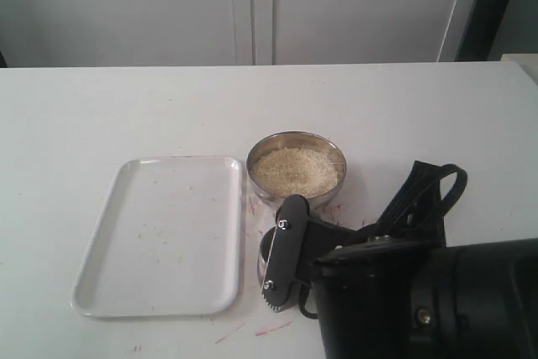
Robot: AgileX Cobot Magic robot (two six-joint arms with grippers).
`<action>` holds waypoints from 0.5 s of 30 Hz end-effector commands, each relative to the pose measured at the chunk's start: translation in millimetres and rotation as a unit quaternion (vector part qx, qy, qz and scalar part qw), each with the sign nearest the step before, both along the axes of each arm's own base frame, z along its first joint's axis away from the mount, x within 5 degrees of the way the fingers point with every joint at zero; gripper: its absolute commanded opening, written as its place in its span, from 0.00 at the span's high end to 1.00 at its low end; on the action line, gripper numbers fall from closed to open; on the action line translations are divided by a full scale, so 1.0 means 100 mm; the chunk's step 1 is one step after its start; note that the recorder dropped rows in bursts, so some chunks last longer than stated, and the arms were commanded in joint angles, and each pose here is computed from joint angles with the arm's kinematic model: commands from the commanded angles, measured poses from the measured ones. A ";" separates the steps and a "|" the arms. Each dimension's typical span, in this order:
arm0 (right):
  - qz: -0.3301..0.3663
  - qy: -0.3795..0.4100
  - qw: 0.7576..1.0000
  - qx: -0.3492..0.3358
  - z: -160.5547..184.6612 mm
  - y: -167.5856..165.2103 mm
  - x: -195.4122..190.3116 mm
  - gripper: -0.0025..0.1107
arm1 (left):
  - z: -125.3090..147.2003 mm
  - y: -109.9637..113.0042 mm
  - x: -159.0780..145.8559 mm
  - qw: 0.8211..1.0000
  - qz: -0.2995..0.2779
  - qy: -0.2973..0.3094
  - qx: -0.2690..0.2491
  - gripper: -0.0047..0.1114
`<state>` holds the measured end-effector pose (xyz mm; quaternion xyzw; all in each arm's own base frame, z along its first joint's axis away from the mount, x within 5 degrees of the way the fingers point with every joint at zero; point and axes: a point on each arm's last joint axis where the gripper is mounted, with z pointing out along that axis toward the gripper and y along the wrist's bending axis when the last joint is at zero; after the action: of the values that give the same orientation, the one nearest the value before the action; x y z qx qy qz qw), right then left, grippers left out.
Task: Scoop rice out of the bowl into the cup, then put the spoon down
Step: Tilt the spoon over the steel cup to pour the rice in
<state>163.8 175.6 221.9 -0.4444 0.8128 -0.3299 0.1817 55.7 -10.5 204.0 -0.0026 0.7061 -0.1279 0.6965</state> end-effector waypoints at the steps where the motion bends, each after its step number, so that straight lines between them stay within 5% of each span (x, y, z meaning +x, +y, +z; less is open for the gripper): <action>1: -0.001 -0.006 1.000 -0.003 0.00 -0.01 0.00 0.98 | 0.02 0.00 0.00 1.000 -0.003 -0.004 -0.005 0.84; 15: 0.034 -0.038 0.998 -0.029 0.06 -0.21 -0.05 0.98 | 0.02 0.00 0.00 1.000 -0.003 -0.004 -0.005 0.84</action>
<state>159.3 156.9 223.9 -0.4613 0.7868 -0.3574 0.2011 55.7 -10.5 204.0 -0.0026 0.7061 -0.1279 0.6965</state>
